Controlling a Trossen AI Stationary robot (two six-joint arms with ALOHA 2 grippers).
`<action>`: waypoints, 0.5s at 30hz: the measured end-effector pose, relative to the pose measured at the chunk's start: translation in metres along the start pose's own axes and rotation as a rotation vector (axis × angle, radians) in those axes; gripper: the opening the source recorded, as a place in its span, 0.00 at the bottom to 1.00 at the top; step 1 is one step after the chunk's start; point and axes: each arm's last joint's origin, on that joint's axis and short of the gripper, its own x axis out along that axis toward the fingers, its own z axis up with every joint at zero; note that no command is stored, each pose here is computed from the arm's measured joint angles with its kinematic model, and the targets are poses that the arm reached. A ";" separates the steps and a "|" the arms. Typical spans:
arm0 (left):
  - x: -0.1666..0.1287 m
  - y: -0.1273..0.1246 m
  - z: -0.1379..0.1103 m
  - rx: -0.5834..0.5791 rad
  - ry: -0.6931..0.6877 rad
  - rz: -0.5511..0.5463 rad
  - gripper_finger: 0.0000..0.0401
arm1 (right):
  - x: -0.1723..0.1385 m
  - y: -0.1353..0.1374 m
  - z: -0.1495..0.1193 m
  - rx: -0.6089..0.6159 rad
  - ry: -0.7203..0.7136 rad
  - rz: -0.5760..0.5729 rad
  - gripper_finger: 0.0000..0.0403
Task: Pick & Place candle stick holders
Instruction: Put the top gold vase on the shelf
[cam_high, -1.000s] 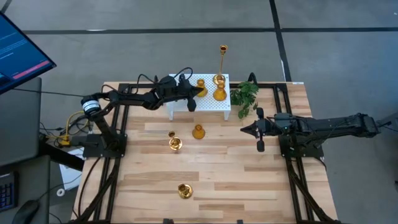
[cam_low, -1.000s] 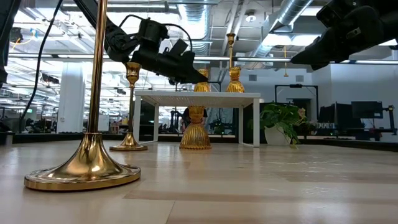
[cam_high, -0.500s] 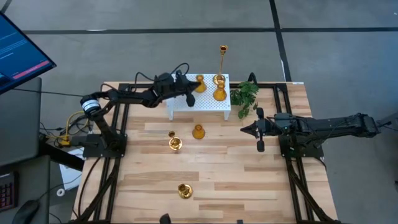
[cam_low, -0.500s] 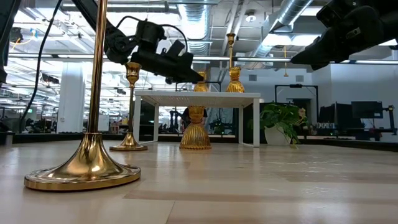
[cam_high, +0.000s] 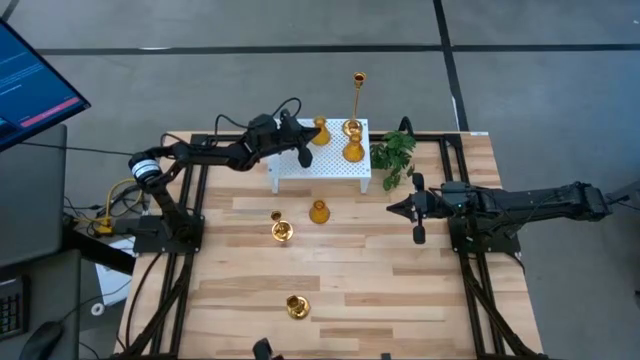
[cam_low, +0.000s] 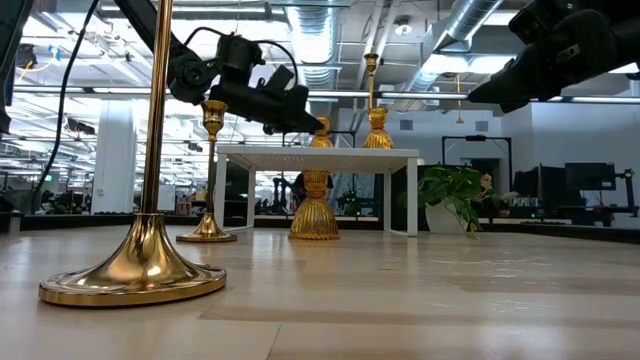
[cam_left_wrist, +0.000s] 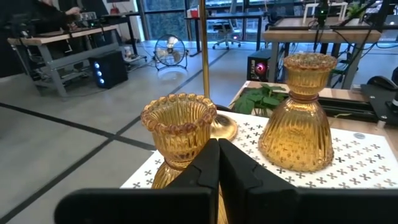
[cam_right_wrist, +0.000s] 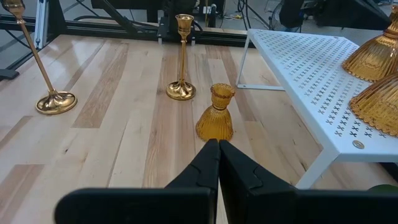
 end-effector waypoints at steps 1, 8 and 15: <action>0.000 0.001 0.000 0.000 -0.001 0.003 0.00 | 0.000 0.000 0.000 0.000 0.000 0.000 0.00; -0.001 0.007 0.000 0.000 -0.007 0.004 0.00 | 0.000 0.000 0.000 0.000 0.000 0.000 0.00; -0.001 0.004 0.001 -0.029 -0.022 -0.070 0.00 | 0.000 0.000 0.000 0.000 0.000 0.000 0.00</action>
